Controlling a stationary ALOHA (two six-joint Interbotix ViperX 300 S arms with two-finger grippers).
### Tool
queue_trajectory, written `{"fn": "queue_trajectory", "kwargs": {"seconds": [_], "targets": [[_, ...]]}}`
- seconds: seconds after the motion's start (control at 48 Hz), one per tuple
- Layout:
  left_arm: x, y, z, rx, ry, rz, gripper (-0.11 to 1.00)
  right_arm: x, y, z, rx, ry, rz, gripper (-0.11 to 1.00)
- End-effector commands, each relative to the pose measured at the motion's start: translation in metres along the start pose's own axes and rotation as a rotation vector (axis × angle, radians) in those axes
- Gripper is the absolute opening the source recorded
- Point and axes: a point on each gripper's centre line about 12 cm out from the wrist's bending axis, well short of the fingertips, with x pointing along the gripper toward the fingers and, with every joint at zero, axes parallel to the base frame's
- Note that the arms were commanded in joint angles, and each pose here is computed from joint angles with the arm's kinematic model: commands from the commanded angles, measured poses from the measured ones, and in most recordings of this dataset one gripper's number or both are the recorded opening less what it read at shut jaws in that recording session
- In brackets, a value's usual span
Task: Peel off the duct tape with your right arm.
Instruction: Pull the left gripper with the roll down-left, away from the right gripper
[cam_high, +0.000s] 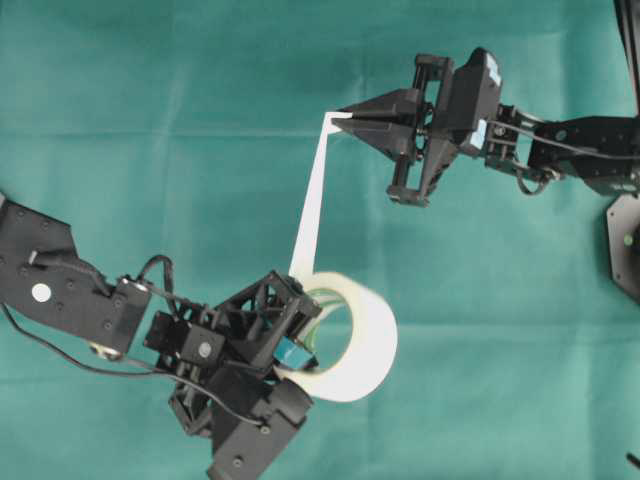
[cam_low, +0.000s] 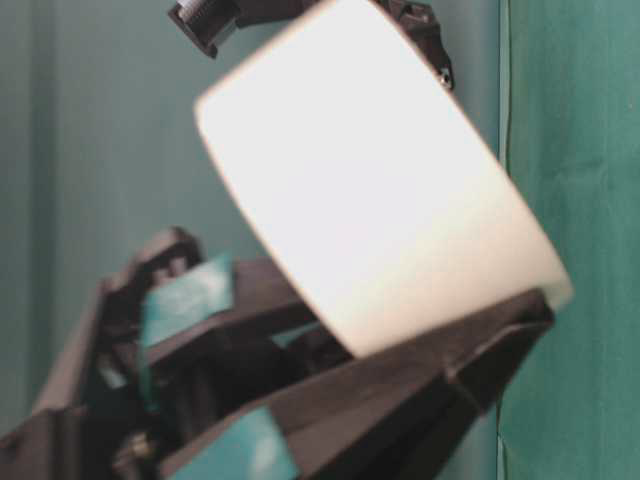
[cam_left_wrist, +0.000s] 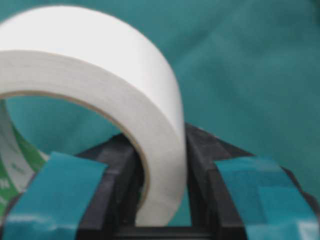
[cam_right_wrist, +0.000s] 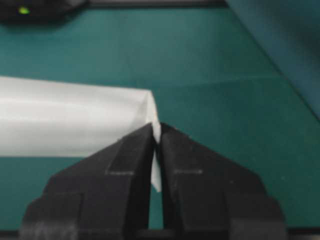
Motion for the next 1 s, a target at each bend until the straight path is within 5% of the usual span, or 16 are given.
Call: {"fn": "queue_trajectory", "kwargs": {"seconds": [0.0, 0.125, 0.521, 0.98], "targets": [[-0.017, -0.014, 0.035, 0.048, -0.118, 0.006, 0.21, 0.008, -0.024, 0.012, 0.017, -0.042, -0.066, -0.09], [-0.022, -0.02, 0.045, 0.084, -0.164, 0.013, 0.21, 0.013, -0.03, 0.01, 0.021, -0.035, -0.083, -0.09], [-0.03, -0.02, 0.053, 0.102, -0.215, 0.033, 0.21, 0.014, -0.036, 0.004, 0.023, -0.017, -0.097, -0.09], [-0.041, -0.016, 0.059, 0.226, -0.264, 0.078, 0.21, 0.013, -0.036, -0.001, 0.026, 0.016, -0.099, -0.09]]}}
